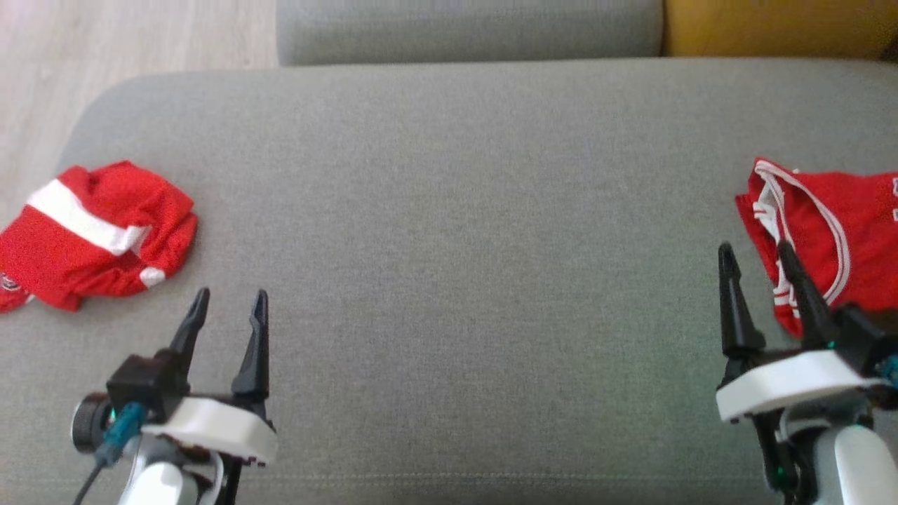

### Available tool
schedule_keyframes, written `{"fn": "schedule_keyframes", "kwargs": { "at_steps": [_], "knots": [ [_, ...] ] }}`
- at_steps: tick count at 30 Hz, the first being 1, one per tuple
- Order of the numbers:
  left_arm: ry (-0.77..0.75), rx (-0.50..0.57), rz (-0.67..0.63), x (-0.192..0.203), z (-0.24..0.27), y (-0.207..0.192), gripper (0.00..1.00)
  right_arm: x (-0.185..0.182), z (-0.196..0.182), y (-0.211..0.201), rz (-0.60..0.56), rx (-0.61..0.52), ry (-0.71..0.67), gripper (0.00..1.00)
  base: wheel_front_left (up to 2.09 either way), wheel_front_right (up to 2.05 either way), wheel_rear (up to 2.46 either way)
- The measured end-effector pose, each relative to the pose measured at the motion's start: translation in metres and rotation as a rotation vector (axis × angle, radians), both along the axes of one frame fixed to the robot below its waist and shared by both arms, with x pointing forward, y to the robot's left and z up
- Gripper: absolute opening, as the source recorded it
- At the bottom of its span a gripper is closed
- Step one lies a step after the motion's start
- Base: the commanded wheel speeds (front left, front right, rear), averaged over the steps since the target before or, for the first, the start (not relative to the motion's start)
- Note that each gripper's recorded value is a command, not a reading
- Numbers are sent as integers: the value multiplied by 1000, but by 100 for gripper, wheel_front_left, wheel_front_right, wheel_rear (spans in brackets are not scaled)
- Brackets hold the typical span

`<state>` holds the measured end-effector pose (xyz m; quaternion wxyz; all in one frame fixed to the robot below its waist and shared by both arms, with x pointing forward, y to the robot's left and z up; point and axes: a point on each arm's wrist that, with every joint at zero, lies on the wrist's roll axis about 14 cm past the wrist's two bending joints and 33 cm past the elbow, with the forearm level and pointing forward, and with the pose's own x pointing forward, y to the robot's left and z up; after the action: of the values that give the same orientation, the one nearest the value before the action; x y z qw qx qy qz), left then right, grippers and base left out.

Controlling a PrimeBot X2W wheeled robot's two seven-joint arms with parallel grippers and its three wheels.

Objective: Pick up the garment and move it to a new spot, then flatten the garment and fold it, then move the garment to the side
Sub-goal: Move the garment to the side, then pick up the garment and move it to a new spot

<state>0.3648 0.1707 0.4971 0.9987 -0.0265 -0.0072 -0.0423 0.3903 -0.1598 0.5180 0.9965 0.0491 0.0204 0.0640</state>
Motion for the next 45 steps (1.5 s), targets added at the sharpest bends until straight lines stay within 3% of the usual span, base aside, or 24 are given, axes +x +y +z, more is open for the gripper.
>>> {"fn": "schedule_keyframes", "kwargs": {
  "at_steps": [8, 20, 36, 45],
  "knots": [
    [12, -3, -1, -25, -1, -2, 100, -25, -5, 0, 1, 13, 19, 100, 0, 0, 0],
    [0, 3, -7, -30, 5, -4, 100, -37, -9, -3, -7, 9, 39, 100, 0, 0, 0],
    [8, 6, 1, -32, 2, -3, 100, -35, -10, -2, -2, 8, 45, 100, 0, 0, 0],
    [-1, 8, 84, -44, 5, 21, 100, -22, -6, 18, 60, 3, 34, 100, 0, 0, 0]
  ]
}}
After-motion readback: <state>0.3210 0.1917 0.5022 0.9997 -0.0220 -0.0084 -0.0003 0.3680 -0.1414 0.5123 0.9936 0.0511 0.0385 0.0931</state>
